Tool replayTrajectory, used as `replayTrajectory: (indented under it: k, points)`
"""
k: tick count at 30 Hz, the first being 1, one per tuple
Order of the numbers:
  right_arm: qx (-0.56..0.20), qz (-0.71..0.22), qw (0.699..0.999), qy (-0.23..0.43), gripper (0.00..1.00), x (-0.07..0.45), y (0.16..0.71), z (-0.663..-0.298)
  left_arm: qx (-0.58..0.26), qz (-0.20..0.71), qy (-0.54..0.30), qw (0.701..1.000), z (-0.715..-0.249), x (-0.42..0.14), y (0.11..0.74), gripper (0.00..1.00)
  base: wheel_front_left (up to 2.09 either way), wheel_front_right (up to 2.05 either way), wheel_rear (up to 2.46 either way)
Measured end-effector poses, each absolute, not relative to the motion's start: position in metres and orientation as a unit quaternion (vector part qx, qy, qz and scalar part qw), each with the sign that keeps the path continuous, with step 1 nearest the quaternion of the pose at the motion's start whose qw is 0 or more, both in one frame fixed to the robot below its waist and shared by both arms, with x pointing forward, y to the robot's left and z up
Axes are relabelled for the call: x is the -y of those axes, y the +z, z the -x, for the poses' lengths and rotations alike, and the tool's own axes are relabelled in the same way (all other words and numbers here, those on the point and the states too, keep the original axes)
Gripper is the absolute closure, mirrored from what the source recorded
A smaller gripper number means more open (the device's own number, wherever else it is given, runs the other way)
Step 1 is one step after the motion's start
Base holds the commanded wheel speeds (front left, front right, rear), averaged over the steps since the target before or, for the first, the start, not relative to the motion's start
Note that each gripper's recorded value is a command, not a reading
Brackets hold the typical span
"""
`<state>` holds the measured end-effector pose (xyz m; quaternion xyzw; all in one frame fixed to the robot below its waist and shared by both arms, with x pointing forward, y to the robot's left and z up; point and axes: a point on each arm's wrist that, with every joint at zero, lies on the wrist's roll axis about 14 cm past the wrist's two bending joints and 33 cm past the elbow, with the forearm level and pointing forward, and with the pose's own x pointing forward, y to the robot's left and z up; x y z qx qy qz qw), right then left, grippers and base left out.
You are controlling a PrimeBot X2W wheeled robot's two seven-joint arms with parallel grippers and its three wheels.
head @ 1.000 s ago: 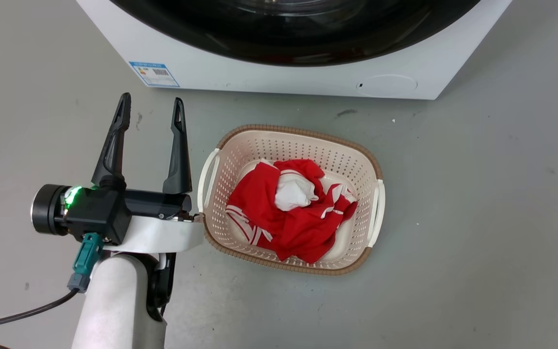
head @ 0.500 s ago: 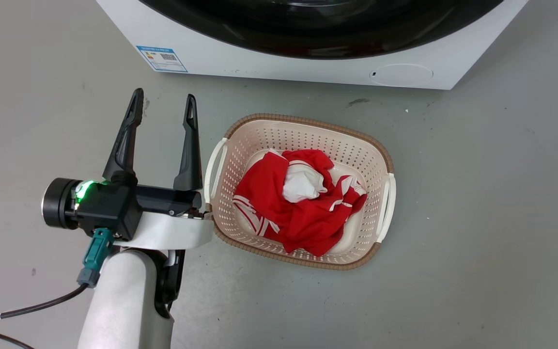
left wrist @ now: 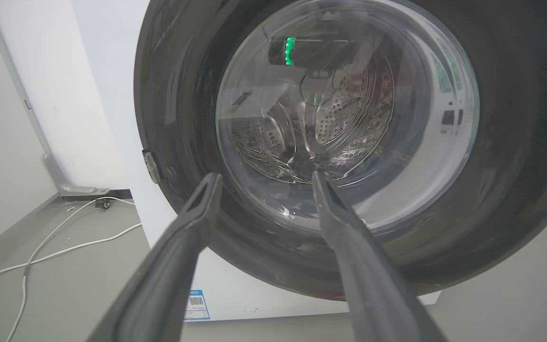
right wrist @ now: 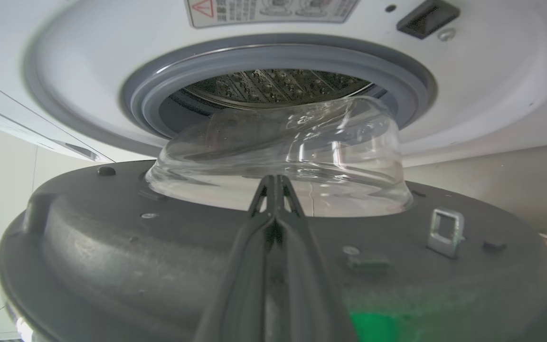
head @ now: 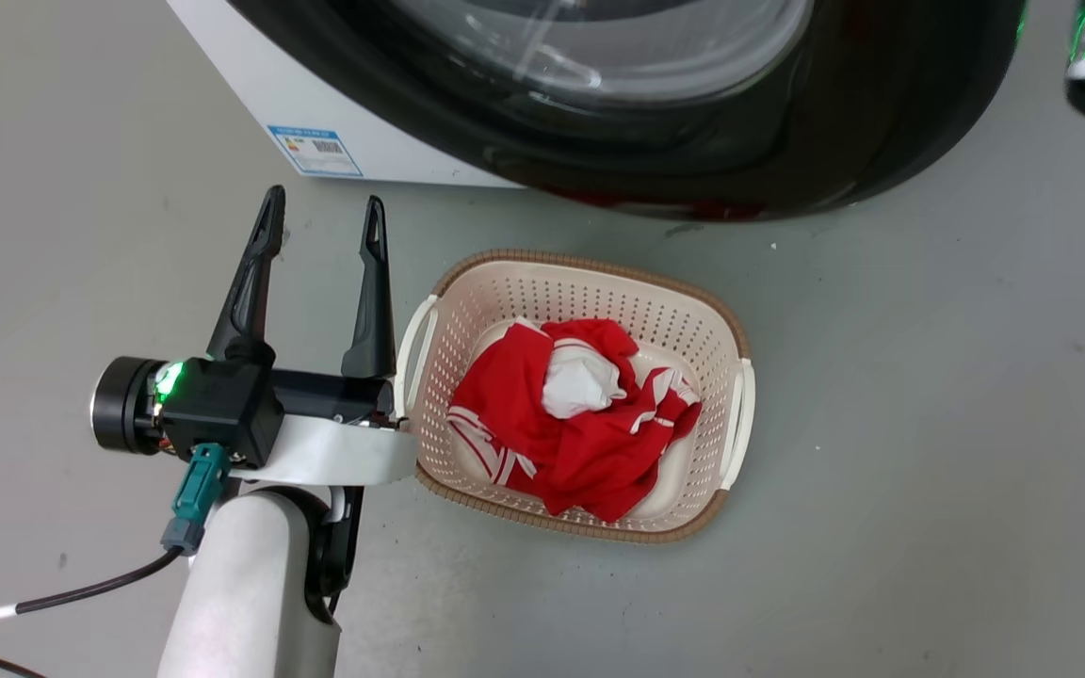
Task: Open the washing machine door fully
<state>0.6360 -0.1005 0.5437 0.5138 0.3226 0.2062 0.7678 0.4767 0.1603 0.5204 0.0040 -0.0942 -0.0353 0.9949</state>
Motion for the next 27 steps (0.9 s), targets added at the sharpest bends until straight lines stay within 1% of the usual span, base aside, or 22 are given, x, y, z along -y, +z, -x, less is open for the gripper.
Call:
replayTrajectory:
  k: [8,14,17,27]
  points:
    - [-0.369,-0.495,0.743,0.258,1.0,0.084,0.547,-0.584,0.1,-0.005,-0.029,0.995,-0.456,-0.166,0.533,0.0,0.0,0.0,0.0]
    - [-0.384,-0.483,0.726,0.304,1.0,0.065,0.56,-0.544,0.108,-0.004,-0.023,0.994,-0.436,-0.168,0.544,0.0,0.0,0.0,0.0]
    - [-0.395,-0.48,0.711,0.329,1.0,0.052,0.563,-0.522,0.111,-0.003,-0.024,0.994,-0.426,-0.168,0.548,0.0,0.0,0.0,0.0]
    - [-0.425,-0.444,0.683,0.394,1.0,0.023,0.566,-0.46,0.12,-0.004,-0.024,0.992,-0.402,-0.169,0.557,0.0,0.0,0.0,0.0]
